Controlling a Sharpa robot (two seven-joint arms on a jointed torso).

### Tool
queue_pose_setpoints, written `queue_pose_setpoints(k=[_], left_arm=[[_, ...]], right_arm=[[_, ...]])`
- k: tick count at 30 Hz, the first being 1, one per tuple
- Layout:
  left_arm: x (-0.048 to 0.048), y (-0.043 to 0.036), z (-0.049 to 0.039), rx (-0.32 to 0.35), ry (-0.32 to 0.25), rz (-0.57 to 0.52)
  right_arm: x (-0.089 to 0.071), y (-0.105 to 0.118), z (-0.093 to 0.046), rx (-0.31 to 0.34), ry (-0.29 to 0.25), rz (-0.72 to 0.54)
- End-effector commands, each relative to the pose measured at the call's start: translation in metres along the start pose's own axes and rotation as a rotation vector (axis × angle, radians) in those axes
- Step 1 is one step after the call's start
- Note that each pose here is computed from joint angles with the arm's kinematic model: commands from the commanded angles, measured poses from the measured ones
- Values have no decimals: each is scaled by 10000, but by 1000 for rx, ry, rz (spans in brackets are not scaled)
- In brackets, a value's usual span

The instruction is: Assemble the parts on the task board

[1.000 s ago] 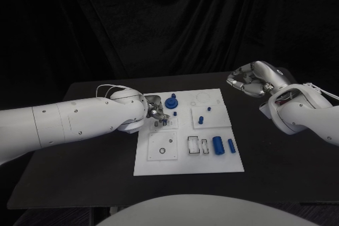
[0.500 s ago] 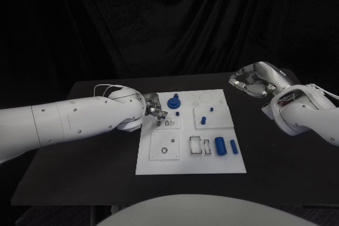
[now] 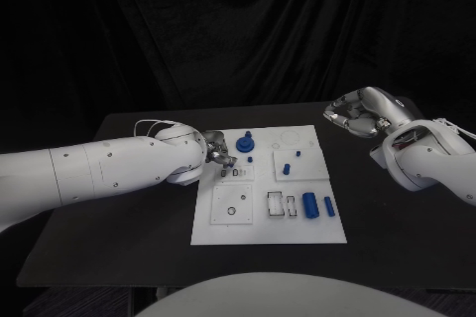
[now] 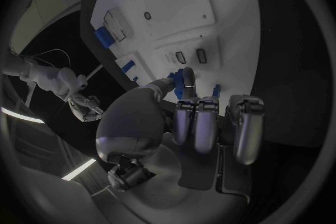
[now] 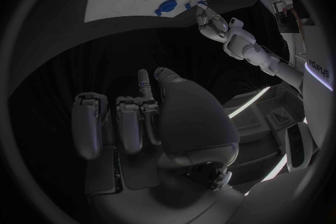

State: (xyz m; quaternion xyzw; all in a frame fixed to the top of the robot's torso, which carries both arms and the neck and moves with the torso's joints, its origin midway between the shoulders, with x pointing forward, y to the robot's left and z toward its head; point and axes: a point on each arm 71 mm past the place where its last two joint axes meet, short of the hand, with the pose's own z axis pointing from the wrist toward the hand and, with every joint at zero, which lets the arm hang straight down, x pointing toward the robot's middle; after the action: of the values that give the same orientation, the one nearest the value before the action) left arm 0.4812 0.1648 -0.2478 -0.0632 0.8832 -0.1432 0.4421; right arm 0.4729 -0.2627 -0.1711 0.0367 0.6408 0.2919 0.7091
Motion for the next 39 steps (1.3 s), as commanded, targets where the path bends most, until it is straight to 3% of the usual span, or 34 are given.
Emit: queue_pose_setpoints(k=[1,15,39], left_arm=[[34,-28,8,22,3,-4],[181,-6,34,20,28,-10],[263,13,66,38,15,-32]], right_arm=[[8,-12,-2,15,4,-1],[9,-21,-3,20,8,-2],[10,-25,-8,21,10,-2]])
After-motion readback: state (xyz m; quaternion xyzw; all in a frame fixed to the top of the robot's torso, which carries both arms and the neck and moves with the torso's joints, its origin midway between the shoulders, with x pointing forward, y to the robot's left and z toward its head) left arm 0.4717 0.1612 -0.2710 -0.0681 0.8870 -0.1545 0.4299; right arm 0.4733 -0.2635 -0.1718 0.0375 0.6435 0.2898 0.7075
